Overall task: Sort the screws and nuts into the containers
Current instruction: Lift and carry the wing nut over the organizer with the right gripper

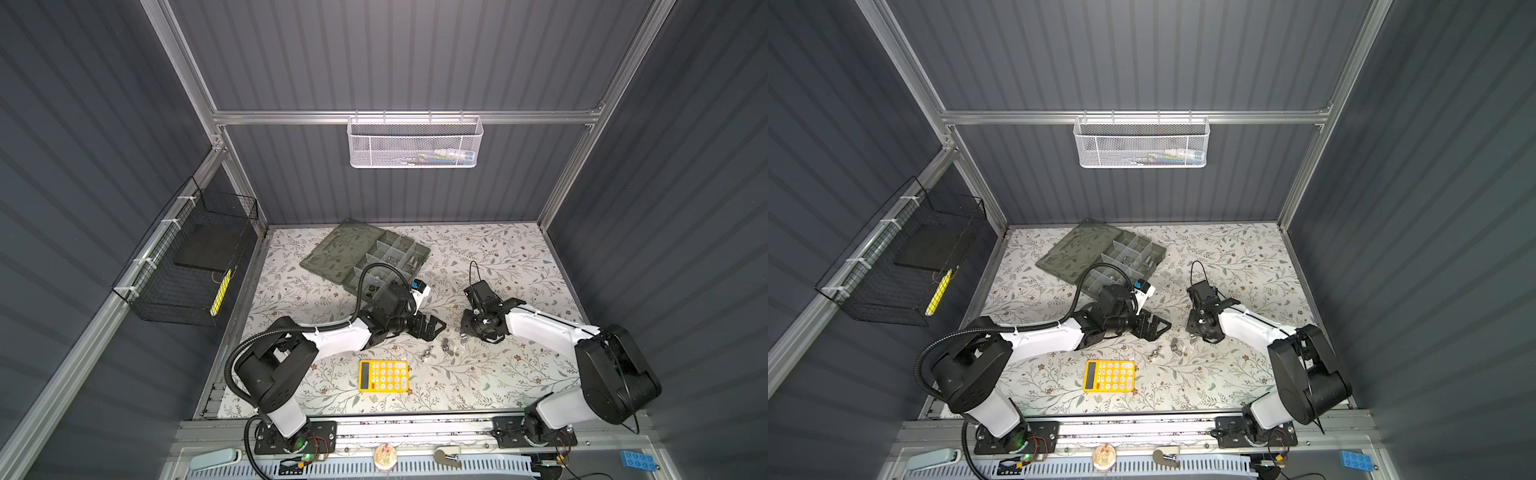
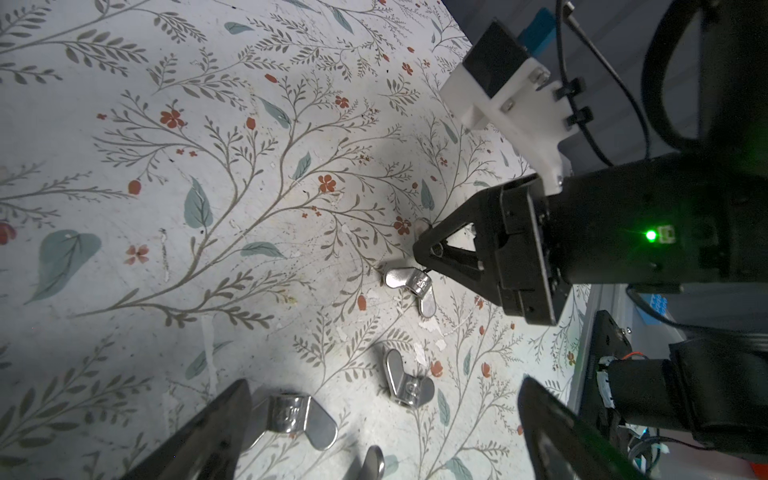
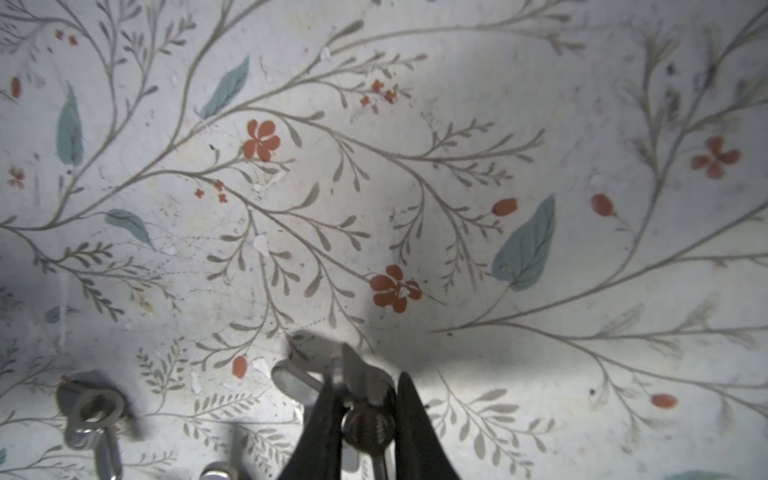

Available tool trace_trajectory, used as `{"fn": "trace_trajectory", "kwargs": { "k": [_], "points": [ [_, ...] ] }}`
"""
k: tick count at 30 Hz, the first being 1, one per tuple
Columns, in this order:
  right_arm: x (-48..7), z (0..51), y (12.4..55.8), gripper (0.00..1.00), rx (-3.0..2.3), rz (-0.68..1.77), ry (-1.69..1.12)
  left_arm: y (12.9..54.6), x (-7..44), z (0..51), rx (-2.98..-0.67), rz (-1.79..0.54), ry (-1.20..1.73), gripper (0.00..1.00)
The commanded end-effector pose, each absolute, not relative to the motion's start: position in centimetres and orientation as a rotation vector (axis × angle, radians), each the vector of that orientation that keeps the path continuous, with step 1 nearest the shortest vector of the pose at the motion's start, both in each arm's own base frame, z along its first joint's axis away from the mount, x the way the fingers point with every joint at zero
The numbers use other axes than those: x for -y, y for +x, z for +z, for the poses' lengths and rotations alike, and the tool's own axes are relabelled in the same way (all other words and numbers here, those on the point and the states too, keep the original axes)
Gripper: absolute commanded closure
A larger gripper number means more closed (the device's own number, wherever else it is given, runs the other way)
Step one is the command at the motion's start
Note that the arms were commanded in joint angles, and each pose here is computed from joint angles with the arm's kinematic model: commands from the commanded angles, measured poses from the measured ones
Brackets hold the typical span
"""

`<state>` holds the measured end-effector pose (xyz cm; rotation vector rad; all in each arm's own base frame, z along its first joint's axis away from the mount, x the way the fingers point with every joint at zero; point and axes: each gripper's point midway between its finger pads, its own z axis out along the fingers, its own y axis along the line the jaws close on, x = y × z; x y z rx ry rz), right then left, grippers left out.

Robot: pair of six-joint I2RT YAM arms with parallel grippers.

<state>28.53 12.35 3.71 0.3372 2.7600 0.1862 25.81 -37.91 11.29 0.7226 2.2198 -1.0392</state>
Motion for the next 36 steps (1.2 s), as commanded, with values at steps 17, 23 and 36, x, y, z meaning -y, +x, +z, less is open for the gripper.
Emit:
{"fn": "trace_trajectory", "kwargs": {
  "k": [17,23,36],
  "points": [
    [-17.1,9.0,32.6,0.95,-2.640,0.471,0.257,28.7,33.5,13.7,-2.160,-0.689,0.641,0.00],
    [-20.5,11.8,35.6,0.95,-2.570,0.645,0.225,32.0,30.5,15.7,-2.177,-0.562,0.493,0.00],
    [-28.7,16.1,43.3,0.93,-2.453,0.967,0.198,39.7,24.4,18.8,-2.114,-0.467,0.201,0.00]
  ]
}}
